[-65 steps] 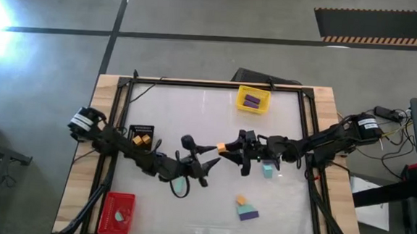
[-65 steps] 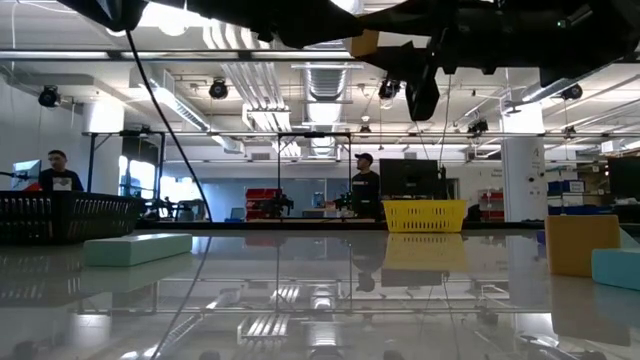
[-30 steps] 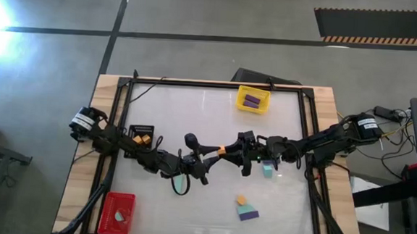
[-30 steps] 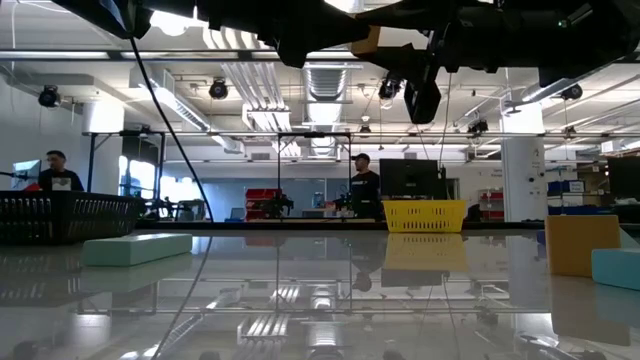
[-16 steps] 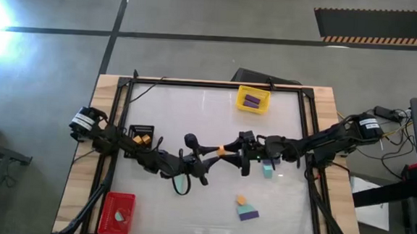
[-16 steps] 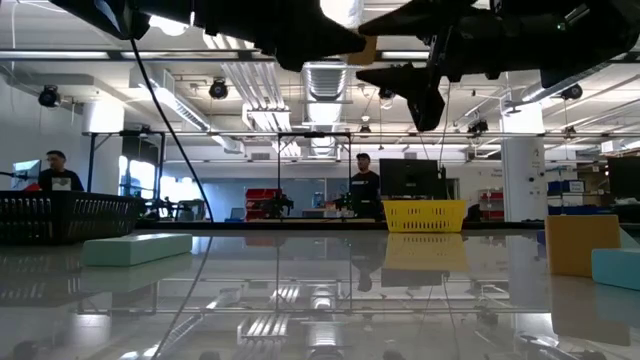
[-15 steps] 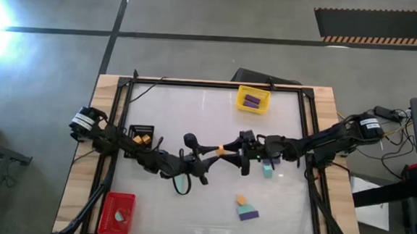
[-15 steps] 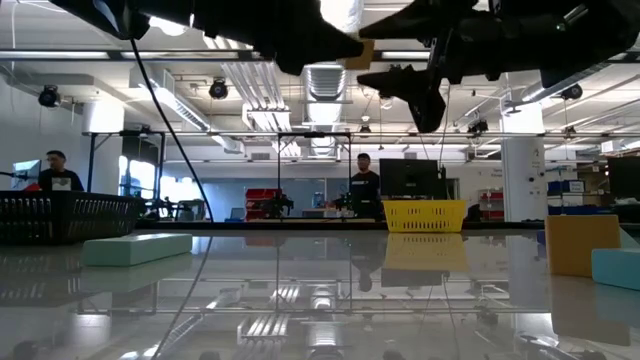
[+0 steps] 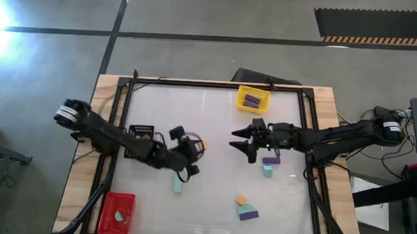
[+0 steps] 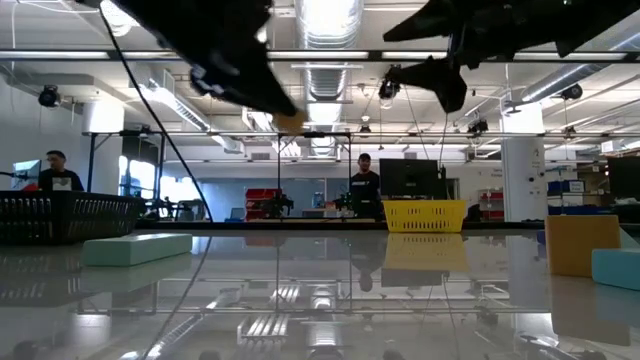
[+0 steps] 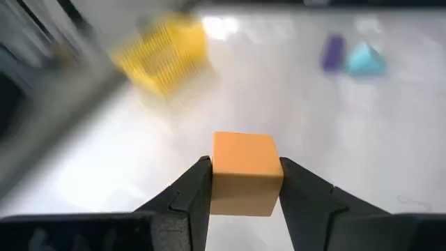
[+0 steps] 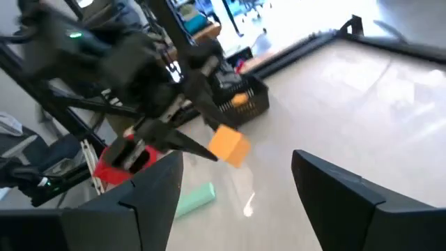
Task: Sort & place blocks by color
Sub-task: Put the yellow block into the black bin
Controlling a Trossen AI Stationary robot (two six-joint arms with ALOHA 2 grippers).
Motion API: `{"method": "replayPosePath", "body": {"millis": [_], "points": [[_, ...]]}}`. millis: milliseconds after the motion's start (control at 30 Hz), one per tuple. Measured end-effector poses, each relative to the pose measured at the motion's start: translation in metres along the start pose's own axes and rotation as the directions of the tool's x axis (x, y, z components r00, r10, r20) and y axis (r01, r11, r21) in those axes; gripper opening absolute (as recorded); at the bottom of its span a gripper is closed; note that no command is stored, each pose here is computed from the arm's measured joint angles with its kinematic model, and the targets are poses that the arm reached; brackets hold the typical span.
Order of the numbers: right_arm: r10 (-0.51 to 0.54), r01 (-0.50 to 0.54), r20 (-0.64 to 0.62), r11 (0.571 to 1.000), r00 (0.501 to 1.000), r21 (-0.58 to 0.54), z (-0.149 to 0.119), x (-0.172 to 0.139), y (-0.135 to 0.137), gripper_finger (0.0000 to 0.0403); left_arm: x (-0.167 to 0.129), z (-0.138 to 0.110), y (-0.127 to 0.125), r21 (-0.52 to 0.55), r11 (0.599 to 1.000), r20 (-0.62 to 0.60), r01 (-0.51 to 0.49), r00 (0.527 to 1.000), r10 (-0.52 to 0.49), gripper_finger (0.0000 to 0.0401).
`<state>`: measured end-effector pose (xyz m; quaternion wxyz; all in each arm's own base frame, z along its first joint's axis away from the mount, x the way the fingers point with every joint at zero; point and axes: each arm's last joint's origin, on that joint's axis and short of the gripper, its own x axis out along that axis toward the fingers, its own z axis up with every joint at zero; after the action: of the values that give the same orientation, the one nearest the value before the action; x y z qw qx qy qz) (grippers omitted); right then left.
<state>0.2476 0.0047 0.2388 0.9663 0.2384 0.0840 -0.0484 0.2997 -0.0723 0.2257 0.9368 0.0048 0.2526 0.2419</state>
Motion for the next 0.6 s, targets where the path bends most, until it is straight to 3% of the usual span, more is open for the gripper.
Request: {"method": "replayPosePath", "body": {"millis": [100, 167, 267, 367, 467, 600], "points": [[0.014, -0.013, 0.032, 0.999, 0.999, -0.047, 0.01, -0.009, 0.004, 0.0252, -0.017, -0.004, 0.03, -0.152, 0.986, -0.306, 0.063, 0.946, -0.108, 0.0122], [0.017, -0.013, 0.05, 0.997, 0.999, -0.075, 0.013, -0.013, 0.005, 0.0252, -0.032, -0.007, 0.05, -0.227, 0.974, -0.51, 0.008, 0.851, -0.126, 0.0122], [0.022, -0.016, 0.064, 0.995, 0.998, -0.096, 0.017, -0.016, 0.006, 0.0251, -0.056, -0.012, 0.08, -0.192, 0.975, -0.749, -0.11, 0.658, -0.073, 0.0122], [0.01, -0.006, 0.042, 0.995, 0.999, -0.098, 0.015, -0.016, 0.005, 0.0248, -0.071, -0.014, 0.104, -0.16, 0.968, -0.851, -0.194, 0.524, -0.036, 0.0122], [0.004, -0.001, 0.03, 0.995, 1.0, -0.099, 0.013, -0.015, 0.004, 0.0245, -0.07, -0.019, 0.116, -0.188, 0.963, -0.876, -0.194, 0.477, -0.075, 0.0122], [0.002, 0.001, 0.026, 0.995, 1.0, -0.099, 0.012, -0.014, 0.004, 0.0242, -0.067, -0.033, 0.121, -0.047, 0.998, -0.904, 0.037, 0.423, -0.058, 0.0122]]}}
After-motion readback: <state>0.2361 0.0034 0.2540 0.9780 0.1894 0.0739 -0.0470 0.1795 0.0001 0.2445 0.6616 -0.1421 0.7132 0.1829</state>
